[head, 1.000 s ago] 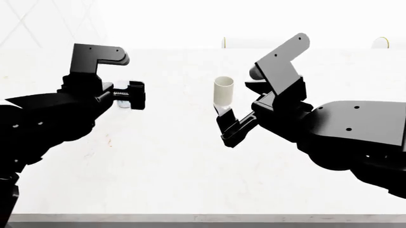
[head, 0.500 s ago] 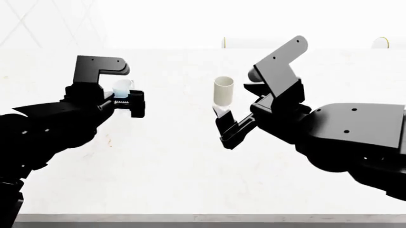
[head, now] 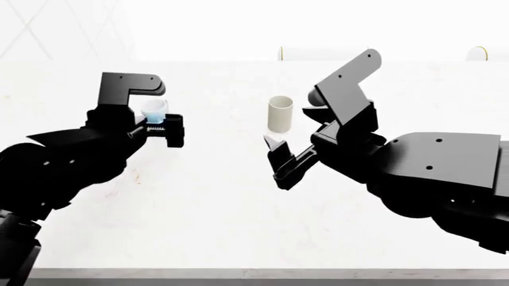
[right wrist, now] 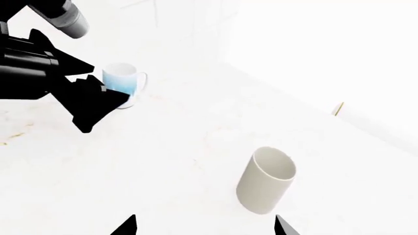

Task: Pick the mug and mug and place them in the sink. Then turn on the water.

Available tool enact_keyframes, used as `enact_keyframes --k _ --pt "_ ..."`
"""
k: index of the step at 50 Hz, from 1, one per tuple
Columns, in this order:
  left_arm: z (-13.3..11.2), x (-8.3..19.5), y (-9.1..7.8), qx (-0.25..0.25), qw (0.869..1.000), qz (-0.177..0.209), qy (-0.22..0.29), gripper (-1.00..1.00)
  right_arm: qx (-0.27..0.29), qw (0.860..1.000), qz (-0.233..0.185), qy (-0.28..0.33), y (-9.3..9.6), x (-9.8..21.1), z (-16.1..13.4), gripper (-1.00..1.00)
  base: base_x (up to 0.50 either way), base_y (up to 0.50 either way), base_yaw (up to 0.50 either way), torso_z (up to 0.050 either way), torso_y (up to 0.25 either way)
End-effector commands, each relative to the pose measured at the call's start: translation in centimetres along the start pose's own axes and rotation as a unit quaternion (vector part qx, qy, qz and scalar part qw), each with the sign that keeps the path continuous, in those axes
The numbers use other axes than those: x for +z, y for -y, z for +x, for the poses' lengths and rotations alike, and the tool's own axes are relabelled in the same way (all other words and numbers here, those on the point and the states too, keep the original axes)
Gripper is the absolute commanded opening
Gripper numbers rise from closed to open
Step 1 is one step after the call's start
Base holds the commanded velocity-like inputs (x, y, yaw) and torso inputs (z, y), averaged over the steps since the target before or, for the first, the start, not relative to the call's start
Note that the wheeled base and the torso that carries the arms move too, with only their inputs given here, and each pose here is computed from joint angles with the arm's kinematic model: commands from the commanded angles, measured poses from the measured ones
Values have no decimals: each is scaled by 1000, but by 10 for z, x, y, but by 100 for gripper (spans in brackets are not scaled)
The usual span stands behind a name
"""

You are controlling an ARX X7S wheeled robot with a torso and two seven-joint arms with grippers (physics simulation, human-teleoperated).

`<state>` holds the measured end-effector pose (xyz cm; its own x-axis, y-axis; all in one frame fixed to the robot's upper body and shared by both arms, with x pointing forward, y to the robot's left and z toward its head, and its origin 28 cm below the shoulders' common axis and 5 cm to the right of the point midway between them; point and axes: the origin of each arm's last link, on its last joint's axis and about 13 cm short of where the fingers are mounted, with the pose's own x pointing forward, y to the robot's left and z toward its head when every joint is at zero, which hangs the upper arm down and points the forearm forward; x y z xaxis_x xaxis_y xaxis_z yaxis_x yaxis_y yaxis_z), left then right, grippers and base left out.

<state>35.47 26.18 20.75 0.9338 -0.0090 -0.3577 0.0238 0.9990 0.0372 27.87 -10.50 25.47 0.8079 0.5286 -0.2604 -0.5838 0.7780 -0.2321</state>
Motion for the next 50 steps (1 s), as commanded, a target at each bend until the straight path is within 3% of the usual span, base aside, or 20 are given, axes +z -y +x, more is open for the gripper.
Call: enact_keyframes --k 1,50 --pt "5 2 1 -2 1000 4 0 100 3 1000 0 0 -1 0 1 100 0 0 0 0 0" --pt "20 -5 2 3 1000 -5 -20 100 5 1000 7 -1 -3 -6 1 100 0 0 0 0 0"
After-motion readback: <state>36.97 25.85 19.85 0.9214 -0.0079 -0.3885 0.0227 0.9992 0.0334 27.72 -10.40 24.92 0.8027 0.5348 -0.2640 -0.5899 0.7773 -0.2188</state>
